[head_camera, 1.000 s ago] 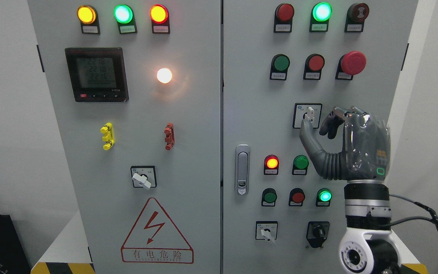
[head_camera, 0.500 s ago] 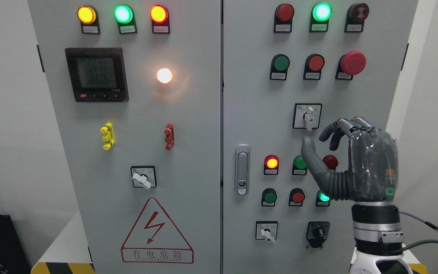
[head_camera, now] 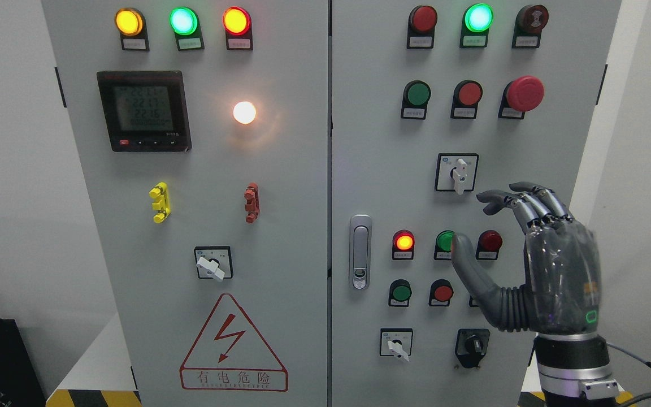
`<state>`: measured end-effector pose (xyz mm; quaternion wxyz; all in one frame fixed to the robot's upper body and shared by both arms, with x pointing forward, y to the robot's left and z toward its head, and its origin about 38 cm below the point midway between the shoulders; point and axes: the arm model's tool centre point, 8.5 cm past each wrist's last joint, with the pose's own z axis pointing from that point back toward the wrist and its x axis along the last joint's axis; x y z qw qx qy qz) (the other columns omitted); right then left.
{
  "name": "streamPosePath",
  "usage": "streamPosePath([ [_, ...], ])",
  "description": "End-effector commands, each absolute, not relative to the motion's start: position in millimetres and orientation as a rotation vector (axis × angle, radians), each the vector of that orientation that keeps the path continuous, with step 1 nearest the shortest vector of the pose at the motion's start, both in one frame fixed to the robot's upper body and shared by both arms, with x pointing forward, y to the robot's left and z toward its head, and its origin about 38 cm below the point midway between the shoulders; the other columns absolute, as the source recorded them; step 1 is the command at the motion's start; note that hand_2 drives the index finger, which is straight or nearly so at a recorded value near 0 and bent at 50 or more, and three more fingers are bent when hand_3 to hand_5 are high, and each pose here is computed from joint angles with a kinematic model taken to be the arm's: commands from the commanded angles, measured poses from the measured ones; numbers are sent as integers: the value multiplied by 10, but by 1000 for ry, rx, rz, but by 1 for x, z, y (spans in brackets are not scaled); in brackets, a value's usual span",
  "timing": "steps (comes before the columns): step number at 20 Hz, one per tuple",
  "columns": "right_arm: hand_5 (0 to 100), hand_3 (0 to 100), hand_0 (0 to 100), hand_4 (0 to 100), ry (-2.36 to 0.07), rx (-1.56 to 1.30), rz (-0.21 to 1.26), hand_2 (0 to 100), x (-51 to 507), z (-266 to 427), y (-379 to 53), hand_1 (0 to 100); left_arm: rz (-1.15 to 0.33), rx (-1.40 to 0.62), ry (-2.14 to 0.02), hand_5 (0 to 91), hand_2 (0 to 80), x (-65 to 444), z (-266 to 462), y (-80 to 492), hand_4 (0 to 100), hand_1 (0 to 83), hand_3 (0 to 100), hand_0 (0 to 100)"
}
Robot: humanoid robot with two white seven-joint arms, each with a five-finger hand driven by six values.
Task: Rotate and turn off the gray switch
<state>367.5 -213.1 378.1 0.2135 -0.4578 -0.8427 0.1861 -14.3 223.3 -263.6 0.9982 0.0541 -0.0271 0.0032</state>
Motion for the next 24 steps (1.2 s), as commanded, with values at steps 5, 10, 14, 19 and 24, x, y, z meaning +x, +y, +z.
streamPosePath([
  [5,0,47,304,0,-2335,-1325,486,12,352,377,-231,305,30,110,-28,0,0,-23,-263,223,0,389,0,120],
  [10,0,45,287,0,-2342,-1324,505,12,350,374,-231,330,30,108,-28,0,0,-23,-263,223,0,389,0,120],
  [14,0,60,270,0,-2340,-1333,500,21,348,374,-233,354,29,108,-29,0,0,-23,-263,223,0,389,0,120],
  [19,0,76,260,0,-2340,-1335,496,28,348,374,-234,370,30,108,-28,0,0,-23,-263,223,0,389,0,120],
  [24,0,93,269,0,-2342,-1334,496,38,348,374,-234,365,29,108,-29,0,0,-23,-263,223,0,389,0,120],
])
